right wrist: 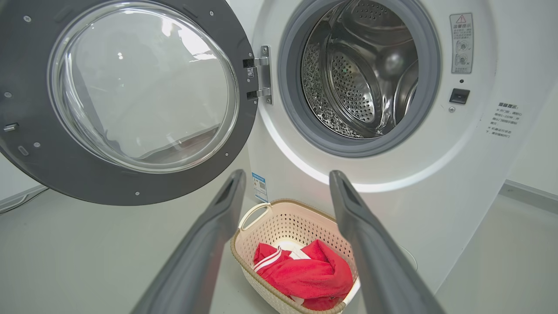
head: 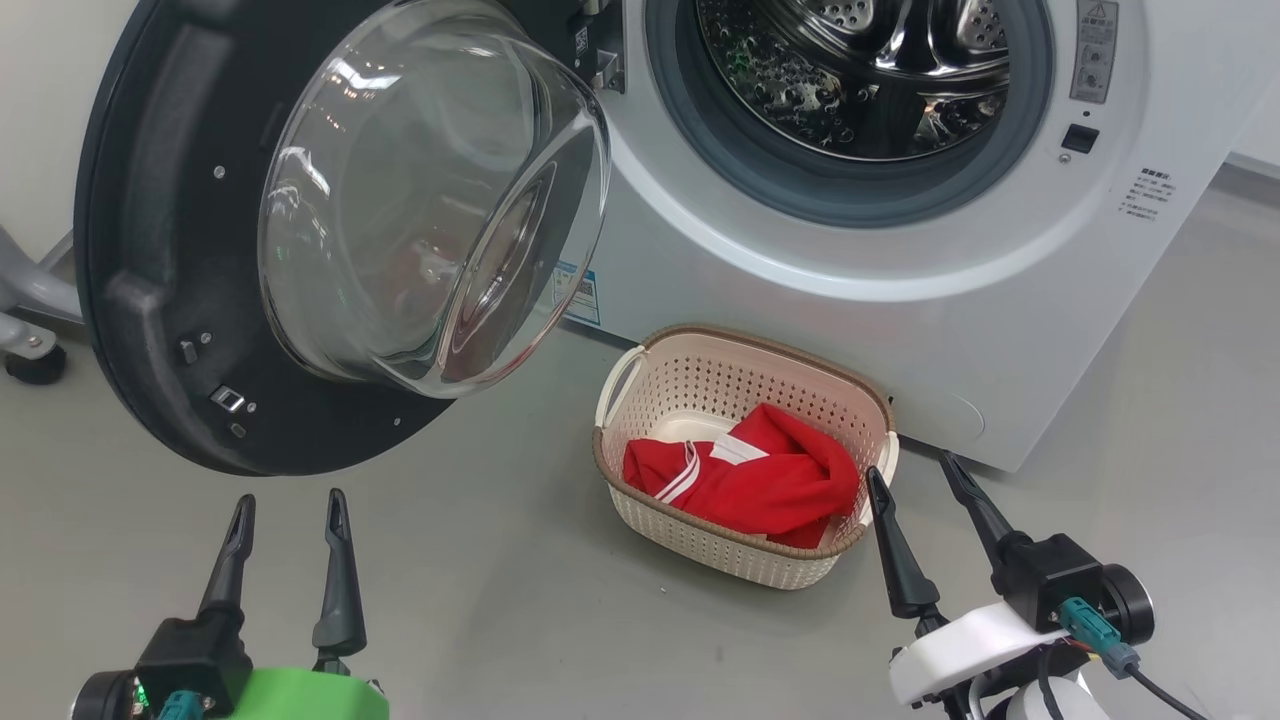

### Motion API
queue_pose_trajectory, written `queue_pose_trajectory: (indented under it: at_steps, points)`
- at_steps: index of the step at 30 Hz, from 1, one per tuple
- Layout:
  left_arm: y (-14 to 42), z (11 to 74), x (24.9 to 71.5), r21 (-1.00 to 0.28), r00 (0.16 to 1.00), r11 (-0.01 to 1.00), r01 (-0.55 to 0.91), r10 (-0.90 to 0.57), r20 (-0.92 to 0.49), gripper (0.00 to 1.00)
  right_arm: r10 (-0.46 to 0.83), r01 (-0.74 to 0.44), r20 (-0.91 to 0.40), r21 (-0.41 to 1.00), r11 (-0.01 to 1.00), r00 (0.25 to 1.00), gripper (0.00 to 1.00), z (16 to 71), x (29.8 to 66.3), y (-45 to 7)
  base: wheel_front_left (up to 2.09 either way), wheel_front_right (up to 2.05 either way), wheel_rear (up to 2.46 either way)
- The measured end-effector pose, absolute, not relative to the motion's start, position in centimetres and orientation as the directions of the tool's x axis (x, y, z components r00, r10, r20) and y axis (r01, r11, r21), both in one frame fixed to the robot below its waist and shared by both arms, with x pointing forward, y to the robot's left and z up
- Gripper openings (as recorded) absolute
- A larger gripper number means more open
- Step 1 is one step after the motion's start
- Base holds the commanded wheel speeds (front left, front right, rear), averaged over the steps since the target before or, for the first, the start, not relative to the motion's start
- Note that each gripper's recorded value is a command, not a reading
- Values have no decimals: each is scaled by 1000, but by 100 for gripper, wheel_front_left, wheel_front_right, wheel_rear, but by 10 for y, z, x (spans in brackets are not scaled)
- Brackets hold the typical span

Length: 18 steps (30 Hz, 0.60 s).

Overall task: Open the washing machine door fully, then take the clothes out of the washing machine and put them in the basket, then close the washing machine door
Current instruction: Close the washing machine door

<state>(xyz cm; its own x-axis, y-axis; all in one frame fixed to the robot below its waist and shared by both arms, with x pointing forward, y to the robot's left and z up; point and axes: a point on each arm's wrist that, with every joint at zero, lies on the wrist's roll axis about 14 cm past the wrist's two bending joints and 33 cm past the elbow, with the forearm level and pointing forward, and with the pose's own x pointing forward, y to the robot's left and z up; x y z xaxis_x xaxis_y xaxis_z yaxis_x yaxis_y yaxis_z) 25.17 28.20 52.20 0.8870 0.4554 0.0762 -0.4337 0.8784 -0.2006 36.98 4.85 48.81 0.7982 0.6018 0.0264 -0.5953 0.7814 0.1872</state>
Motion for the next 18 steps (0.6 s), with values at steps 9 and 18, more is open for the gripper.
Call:
queue_pose_trajectory:
  at_steps: [9, 18]
  points:
    - [282, 517, 243, -206, 884, 872, -443, 464, 65, 100, 609, -604, 28, 177, 777, 792, 100, 490, 367, 51, 0, 0, 0]
    - [282, 517, 243, -204, 884, 873, -442, 463, 63, 100, 610, -604, 25, 178, 777, 792, 100, 489, 366, 51, 0, 0, 0]
